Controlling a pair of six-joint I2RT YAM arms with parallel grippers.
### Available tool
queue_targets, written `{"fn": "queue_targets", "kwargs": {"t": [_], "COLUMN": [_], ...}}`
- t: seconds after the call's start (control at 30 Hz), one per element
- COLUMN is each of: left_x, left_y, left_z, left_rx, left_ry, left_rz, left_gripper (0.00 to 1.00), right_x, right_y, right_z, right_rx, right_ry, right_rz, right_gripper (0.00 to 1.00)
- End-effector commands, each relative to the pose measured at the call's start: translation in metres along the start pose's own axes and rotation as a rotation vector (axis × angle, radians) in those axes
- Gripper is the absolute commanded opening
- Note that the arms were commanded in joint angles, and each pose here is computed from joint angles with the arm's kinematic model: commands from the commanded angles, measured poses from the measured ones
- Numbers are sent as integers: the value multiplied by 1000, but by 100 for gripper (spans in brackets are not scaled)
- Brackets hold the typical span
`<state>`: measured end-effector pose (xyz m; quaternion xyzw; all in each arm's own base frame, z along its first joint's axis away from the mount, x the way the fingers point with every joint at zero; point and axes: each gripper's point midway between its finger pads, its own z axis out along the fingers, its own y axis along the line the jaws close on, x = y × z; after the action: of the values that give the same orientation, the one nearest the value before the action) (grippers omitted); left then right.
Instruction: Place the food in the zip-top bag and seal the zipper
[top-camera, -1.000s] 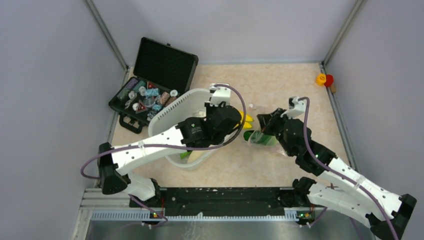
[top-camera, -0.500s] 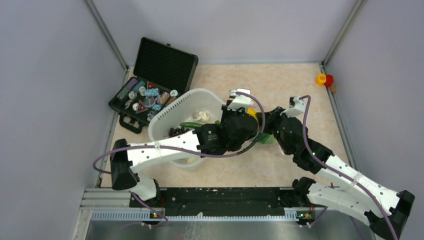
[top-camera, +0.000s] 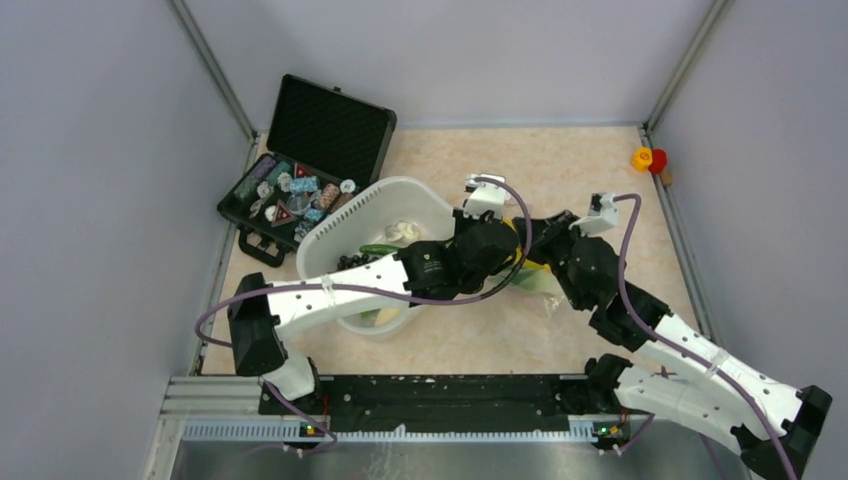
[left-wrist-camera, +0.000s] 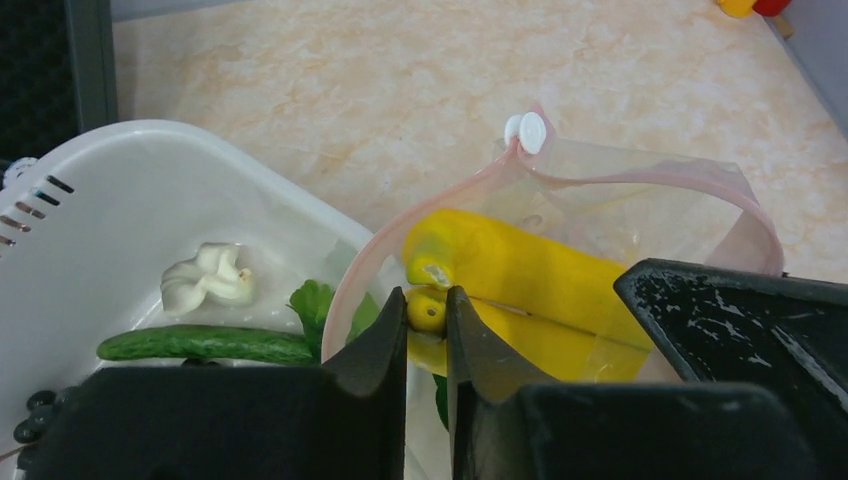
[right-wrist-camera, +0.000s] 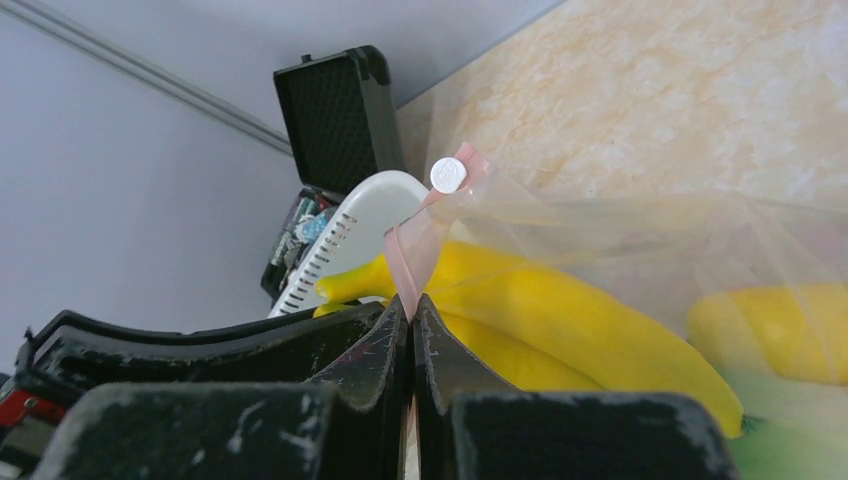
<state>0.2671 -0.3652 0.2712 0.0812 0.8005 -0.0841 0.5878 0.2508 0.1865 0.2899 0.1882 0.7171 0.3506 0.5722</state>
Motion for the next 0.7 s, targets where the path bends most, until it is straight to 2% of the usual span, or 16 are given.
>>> {"fn": "queue_targets", "kwargs": {"t": [0.0, 0.07, 0.13, 0.3, 0.43, 0.57, 0.67], "left_x": [-17, -17, -16, -20, -29, -45, -44], "left_y": [-15, -16, -18, -19, -4, 19, 41], "left_z": [0, -3, -7, -22, -39, -58, -57], "left_rx": [99, 126, 164, 283, 337, 368, 334], "left_ry": [3, 4, 0, -18, -67, -134, -131], "left_rz": [-145, -144, -155, -168, -158, -162, -159], "left_gripper": [31, 53, 66, 89, 98, 99, 99], "right_x": [-15, -14, -15, -17, -15, -18, -31], "right_y": [17, 15, 12, -1, -5, -5, -13], "right_z": [-5, -6, -7, -13, -16, -19, -23], "right_rx": [-55, -54, -47, -15, -37, -17, 32], "right_ry": [-46, -44, -49, -67, -70, -37, -74], "right_rz": [52, 47, 44, 37, -17, -140, -179], "right_gripper": [0, 0, 0, 0, 0, 0, 0]}}
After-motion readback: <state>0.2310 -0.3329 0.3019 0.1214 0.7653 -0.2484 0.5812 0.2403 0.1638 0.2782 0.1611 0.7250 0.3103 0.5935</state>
